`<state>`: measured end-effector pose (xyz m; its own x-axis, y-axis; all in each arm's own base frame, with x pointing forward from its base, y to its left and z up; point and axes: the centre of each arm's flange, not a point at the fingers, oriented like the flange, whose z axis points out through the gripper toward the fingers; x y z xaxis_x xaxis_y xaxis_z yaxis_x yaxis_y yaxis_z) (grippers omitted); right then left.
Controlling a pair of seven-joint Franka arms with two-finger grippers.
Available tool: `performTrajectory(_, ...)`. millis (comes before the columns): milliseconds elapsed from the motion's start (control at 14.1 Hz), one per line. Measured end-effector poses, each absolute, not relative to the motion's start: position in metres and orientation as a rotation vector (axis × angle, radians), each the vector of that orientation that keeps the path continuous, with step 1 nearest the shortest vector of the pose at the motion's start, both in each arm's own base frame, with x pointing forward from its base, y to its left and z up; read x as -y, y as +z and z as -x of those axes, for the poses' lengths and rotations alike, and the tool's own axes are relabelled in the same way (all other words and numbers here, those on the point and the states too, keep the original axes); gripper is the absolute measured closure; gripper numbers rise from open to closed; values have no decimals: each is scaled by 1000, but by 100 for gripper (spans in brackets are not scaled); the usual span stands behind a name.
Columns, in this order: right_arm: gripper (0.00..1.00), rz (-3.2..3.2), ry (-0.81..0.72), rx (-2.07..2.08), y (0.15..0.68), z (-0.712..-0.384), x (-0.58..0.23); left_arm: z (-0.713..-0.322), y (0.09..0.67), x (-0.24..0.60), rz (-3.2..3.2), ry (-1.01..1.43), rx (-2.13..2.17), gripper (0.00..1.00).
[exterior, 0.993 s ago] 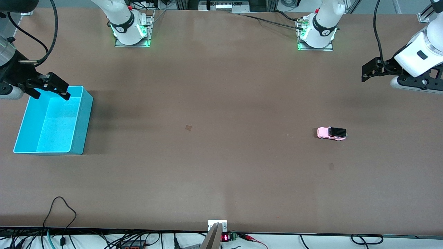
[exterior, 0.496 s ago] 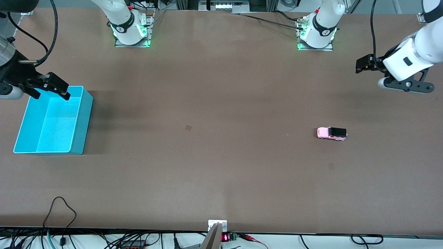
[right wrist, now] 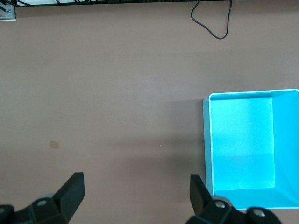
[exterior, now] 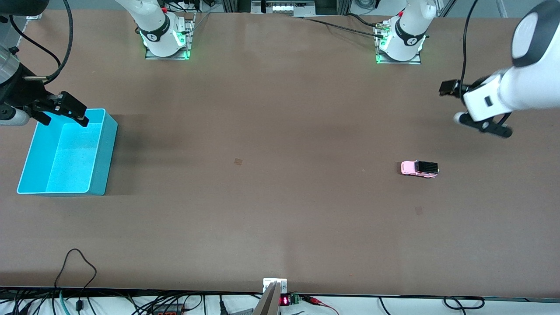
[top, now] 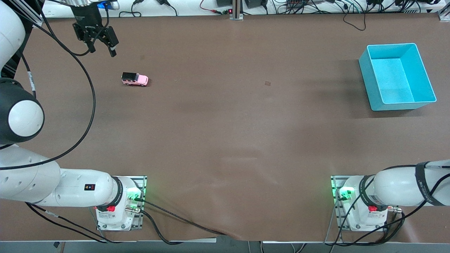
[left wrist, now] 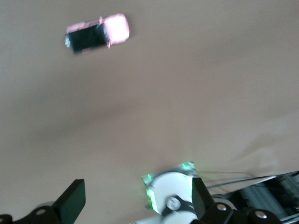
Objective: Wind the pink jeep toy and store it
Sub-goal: 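Move the left gripper down over the pink toy jeep, then close the left gripper on the pink jeep's rear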
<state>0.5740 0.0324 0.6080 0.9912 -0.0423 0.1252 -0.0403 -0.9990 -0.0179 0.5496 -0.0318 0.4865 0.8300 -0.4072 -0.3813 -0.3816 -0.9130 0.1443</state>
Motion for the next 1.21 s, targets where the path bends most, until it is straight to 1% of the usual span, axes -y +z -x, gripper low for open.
performTrajectory(284, 0, 3119, -197, -65, 608, -574, -32, -579, 423, 16, -2806, -581, 1095, 0)
performTrajectory(496, 0, 3119, -197, -65, 608, -574, -32, -602, 382, -4, -2689, -435, 1424, 0)
performTrajectory(638, 0, 3119, -197, -66, 608, -574, -32, -608, 352, -17, -2615, -325, 1624, 0)
performTrajectory(922, 0, 3119, -197, -67, 608, -574, -32, -597, 293, -15, -2444, -177, 2002, 0)
performTrajectory(1205, 0, 3119, -197, -67, 608, -574, -32, -581, 250, -8, -2309, -103, 2187, 0)
